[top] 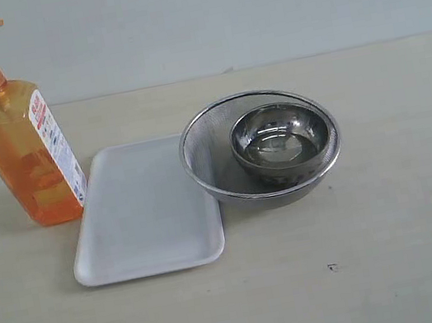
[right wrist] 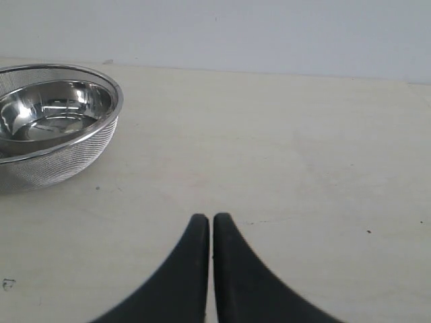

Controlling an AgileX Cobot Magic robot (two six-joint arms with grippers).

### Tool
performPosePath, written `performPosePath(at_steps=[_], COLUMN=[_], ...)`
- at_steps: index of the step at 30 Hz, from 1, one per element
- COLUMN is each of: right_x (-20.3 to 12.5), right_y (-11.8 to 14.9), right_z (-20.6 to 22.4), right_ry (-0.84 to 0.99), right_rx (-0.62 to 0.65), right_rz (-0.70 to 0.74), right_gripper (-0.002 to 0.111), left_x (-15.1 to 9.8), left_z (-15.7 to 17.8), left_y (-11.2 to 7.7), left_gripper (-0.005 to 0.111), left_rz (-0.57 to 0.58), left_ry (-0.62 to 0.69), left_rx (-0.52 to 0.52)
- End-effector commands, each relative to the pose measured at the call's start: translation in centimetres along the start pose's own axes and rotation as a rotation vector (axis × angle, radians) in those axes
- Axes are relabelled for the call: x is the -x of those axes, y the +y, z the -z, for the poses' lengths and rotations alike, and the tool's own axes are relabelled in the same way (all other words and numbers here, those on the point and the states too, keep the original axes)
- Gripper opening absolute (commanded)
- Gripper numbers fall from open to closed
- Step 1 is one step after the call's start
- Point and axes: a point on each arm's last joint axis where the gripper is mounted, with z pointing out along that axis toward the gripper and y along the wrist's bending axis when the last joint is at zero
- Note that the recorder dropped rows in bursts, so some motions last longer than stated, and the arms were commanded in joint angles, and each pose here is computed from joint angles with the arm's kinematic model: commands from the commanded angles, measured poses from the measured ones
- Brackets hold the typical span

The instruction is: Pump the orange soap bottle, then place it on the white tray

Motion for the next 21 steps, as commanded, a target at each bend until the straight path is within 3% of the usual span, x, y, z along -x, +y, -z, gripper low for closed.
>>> performPosePath(at_steps=[1,14,21], right_x=[0.1,0.1,0.1], right_y=[-0.1,-0.1,-0.1], right_z=[0.0,0.0,0.0], right_ry=[-0.009,-0.009,-0.009], right_rx=[-0.010,-0.010,-0.010], right_rz=[0.013,0.009,0.009], right_gripper=[0.000,0.000,0.000], left_x=[0.9,2.8,2.8], left_z=[-0.8,-5.2,-5.9], left_y=[0.0,0.0,0.0], left_gripper=[0.005,0.005,0.005], left_rz=[0.024,0.038,0.038], left_ry=[0.061,0.347,0.333], left_rx=[-0.008,-0.021,-0.019])
